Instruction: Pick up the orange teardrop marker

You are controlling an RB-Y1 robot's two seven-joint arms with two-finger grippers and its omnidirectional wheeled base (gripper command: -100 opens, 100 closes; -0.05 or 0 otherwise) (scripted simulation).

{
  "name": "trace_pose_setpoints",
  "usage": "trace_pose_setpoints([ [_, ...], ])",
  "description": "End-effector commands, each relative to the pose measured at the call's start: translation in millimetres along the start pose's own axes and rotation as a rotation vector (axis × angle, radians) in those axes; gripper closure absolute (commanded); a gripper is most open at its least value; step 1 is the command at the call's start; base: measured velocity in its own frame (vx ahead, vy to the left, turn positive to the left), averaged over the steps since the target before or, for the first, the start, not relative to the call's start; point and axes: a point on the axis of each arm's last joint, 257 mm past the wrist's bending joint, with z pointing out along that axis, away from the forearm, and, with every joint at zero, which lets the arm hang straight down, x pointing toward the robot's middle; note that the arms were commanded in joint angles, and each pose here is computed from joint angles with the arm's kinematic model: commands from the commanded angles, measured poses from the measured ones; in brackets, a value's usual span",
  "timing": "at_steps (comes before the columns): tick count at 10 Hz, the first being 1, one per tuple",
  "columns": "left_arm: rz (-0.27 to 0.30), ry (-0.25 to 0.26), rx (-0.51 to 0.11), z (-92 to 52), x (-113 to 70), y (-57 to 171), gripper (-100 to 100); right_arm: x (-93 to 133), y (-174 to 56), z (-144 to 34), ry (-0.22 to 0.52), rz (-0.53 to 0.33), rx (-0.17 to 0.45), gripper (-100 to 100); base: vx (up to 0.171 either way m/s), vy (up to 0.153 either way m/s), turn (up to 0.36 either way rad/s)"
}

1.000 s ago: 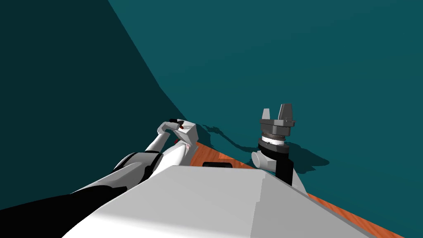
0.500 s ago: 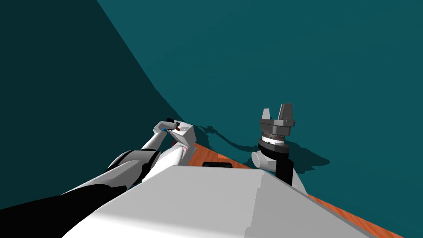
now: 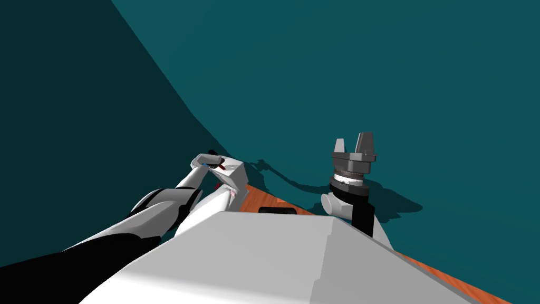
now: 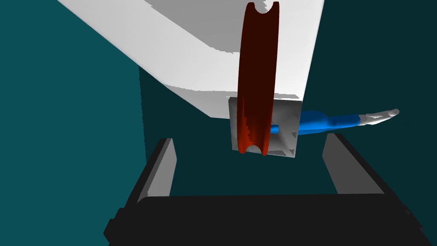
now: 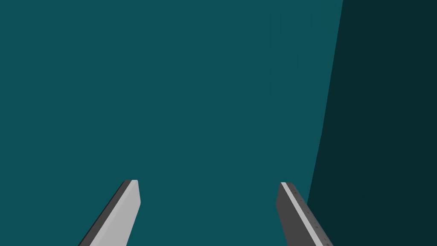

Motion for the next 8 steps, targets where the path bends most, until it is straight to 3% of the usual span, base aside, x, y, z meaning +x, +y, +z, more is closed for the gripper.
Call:
trace_pose_setpoints([
  [1,0.004,0.009,-0.041,3.1,-4.0,15,-100,0,0,0.0,0.000,0.000,0.000,0,0.059,-0.041,-0.018],
  [4,0.007,0.027,-0.114,5.6,-10.7,43,-100,0,0,0.0,0.000,0.000,0.000,0,0.052,-0.035,-0.021],
  [5,0.006,0.023,-0.099,5.3,-9.4,37,-100,0,0,0.0,0.000,0.000,0.000,0,0.020,-0.015,0.001],
  [6,0.007,0.025,-0.102,5.5,-9.4,39,0,0,0,0.0,0.000,0.000,0.000,0,0.000,0.000,0.000],
  [7,-0.017,0.021,-0.123,11.0,-10.9,52,-100,0,0,0.0,0.000,0.000,0.000,0,-0.015,0.028,-0.191],
  [8,-0.032,0.018,-0.138,14.5,-11.8,62,-100,0,0,0.1,0.000,0.000,0.000,0,-0.053,0.077,-0.277],
])
